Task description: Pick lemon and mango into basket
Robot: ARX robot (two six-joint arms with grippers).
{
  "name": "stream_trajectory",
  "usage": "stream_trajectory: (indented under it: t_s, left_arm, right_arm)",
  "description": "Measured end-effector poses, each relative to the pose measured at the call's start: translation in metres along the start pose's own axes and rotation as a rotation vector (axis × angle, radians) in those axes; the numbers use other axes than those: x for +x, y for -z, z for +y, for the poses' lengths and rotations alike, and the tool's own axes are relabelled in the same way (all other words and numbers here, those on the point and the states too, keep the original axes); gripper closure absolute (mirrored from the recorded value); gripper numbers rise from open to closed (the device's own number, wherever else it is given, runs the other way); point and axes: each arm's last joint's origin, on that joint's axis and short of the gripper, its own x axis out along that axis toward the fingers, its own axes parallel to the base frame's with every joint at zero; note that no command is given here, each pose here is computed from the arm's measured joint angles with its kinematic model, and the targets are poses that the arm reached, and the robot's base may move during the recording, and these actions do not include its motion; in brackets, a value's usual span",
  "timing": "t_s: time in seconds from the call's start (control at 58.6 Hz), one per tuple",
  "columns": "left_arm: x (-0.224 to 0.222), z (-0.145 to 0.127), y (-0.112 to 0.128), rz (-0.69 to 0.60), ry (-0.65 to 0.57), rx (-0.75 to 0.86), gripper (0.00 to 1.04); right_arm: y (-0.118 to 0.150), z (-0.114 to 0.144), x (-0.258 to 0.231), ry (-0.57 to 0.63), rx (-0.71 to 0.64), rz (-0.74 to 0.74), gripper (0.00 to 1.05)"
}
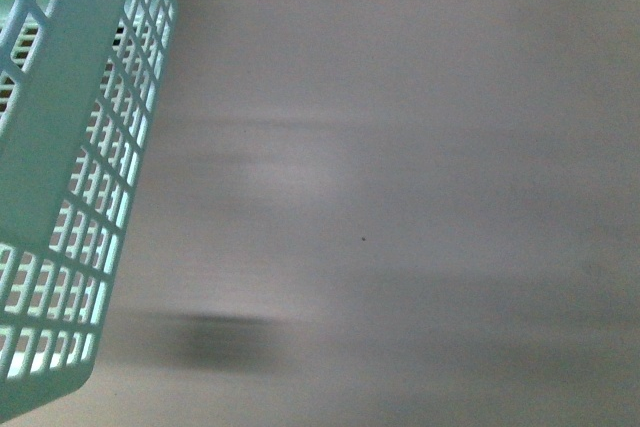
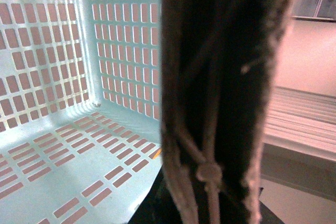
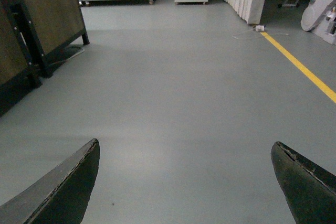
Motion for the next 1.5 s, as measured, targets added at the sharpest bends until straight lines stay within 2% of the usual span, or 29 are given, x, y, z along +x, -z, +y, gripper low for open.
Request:
stream_trajectory:
  t_s: [1.502]
  left_arm:
    - [-0.0001, -0.0001, 0.0, 0.0, 0.001, 0.0, 1.0]
  right_arm:
    - [0.0, 0.0, 0.0, 0.0, 0.0, 0.0, 0.09]
